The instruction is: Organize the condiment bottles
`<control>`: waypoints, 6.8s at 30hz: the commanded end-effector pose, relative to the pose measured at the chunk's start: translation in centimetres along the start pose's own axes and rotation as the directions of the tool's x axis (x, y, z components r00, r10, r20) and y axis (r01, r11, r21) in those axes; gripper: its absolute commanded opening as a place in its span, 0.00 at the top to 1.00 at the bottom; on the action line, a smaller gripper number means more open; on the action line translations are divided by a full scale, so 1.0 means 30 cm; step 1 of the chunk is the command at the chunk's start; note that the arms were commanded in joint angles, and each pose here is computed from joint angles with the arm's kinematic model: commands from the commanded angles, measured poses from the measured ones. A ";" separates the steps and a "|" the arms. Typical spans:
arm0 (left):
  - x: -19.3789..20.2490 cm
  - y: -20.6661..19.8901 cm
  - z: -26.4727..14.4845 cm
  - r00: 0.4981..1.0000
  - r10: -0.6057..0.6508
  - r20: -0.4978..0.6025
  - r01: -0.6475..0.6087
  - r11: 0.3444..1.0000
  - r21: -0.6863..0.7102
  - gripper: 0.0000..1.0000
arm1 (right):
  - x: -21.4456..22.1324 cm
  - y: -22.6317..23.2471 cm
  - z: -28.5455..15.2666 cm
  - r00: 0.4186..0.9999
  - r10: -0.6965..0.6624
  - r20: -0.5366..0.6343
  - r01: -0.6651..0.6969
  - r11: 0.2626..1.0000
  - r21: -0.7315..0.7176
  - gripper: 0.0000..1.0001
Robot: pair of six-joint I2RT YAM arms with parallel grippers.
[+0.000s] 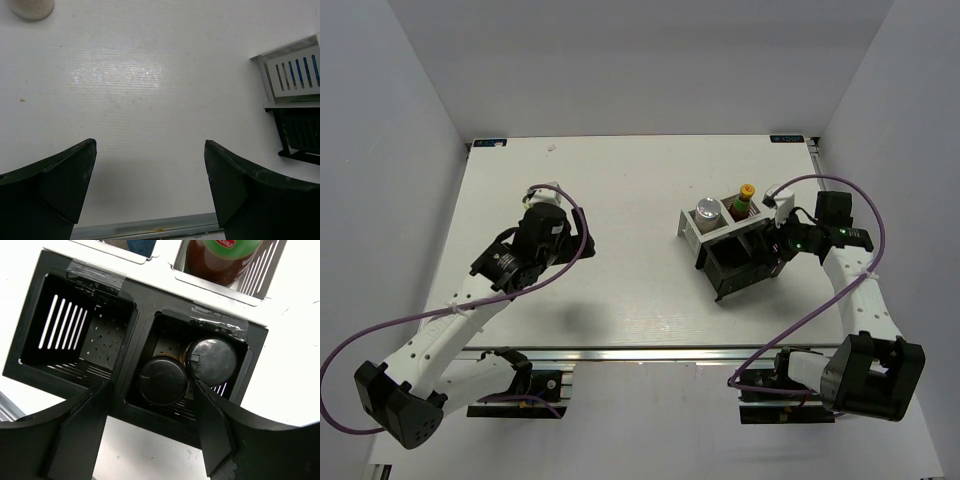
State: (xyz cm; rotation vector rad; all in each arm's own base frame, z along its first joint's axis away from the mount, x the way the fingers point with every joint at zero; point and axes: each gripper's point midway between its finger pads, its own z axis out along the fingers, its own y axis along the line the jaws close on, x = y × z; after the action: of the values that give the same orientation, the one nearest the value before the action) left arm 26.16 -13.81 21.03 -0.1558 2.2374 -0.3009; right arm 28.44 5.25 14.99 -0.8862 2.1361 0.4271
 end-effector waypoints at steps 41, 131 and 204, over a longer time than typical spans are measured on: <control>-0.364 0.432 0.417 0.981 -0.187 -0.051 0.156 0.916 -0.369 0.02 | -0.510 0.531 0.255 0.937 -0.230 0.264 0.319 0.869 -0.378 0.29; -0.132 -1.133 0.061 0.910 0.413 -0.040 -0.223 0.568 0.793 1.00 | -0.592 -0.135 -0.258 0.790 0.208 0.577 -0.412 0.877 0.247 1.00; -0.370 -0.561 -0.029 0.988 0.079 0.132 -0.135 0.854 0.503 0.02 | -0.475 -0.124 -0.239 0.911 0.226 0.346 -0.322 0.912 0.254 0.11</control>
State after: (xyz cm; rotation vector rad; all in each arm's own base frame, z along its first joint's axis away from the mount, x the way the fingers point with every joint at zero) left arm 32.13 -28.35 35.09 0.2953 1.9785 -0.7847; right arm 33.99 5.70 29.00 -0.3098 1.9675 0.3684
